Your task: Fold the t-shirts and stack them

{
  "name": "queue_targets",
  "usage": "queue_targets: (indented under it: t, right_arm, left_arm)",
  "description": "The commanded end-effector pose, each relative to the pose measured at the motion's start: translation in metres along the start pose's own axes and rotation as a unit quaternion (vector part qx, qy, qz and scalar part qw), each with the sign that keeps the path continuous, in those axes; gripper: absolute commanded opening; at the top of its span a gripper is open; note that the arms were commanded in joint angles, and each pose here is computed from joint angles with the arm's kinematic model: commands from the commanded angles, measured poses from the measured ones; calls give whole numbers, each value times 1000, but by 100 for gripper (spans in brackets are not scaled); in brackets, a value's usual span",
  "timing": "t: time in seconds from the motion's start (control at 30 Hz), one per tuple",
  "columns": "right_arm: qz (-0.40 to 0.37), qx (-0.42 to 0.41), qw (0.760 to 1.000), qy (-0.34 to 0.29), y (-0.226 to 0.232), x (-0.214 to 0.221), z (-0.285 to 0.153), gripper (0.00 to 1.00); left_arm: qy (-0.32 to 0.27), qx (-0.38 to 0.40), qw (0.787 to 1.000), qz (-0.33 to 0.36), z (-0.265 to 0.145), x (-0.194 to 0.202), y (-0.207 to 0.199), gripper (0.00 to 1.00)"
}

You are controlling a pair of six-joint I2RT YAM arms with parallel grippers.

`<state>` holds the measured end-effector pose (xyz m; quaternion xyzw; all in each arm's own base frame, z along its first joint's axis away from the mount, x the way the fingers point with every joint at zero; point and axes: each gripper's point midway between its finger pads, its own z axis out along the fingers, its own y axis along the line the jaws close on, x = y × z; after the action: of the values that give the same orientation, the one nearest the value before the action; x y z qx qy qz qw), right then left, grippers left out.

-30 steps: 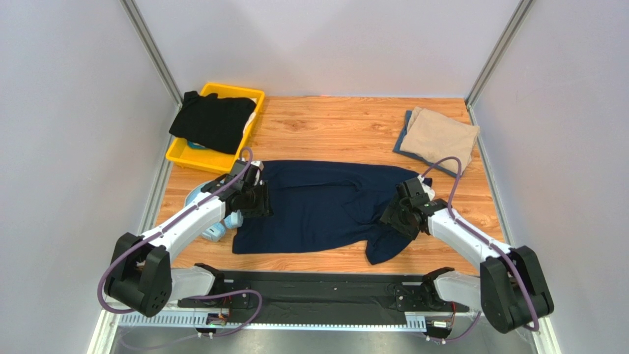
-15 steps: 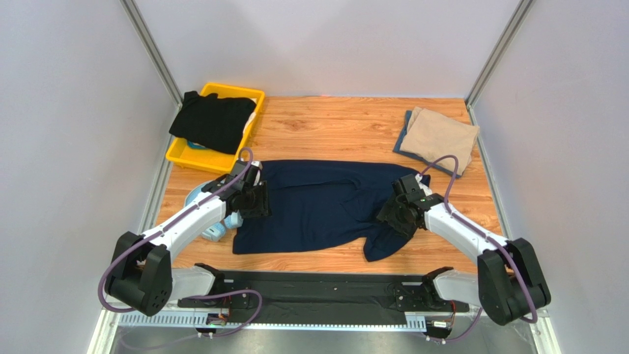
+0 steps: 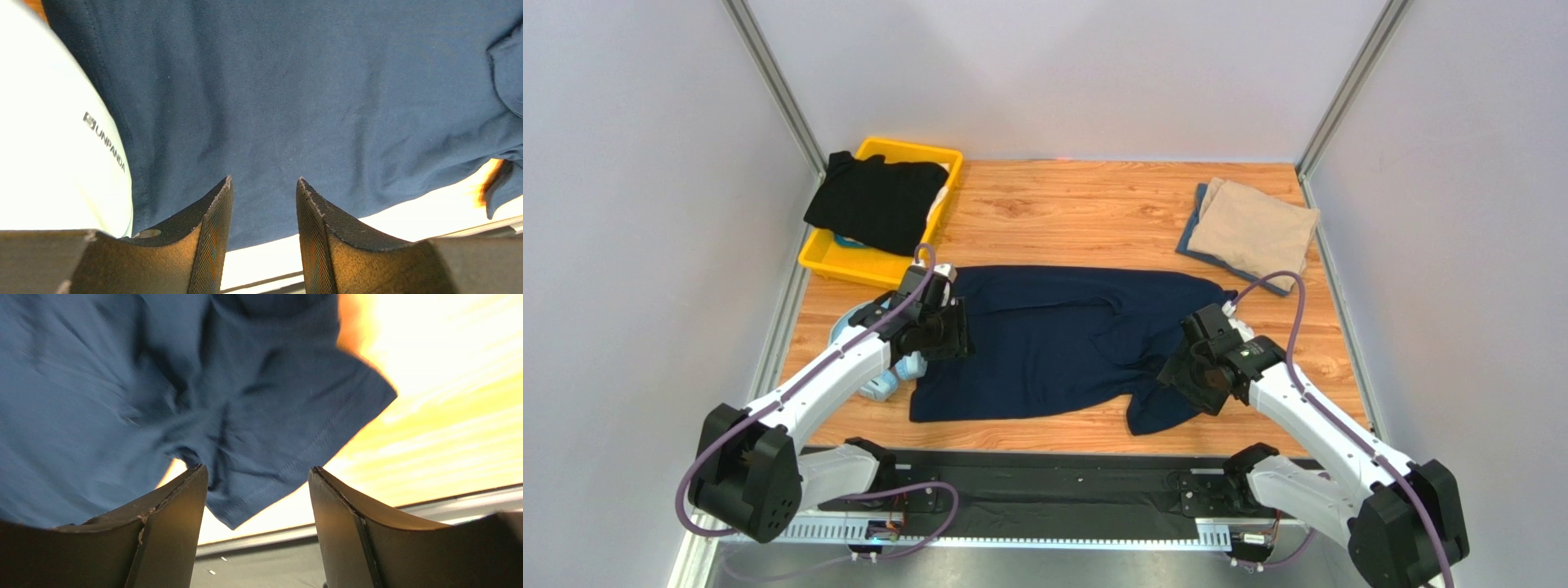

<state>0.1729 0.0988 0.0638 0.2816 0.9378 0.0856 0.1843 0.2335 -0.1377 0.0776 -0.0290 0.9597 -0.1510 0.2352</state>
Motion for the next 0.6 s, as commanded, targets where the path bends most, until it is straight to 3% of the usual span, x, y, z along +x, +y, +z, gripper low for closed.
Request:
queue_targets:
  t: [0.0,0.57]
  right_arm:
    - [-11,3,1000,29,3,20,7,67]
    - [-15,24,998,48,-5,36,37,67]
  left_arm:
    - [-36,14,999,4,-17,-13,-7,50]
    - [-23,25,999,1,-10,-4,-8,50]
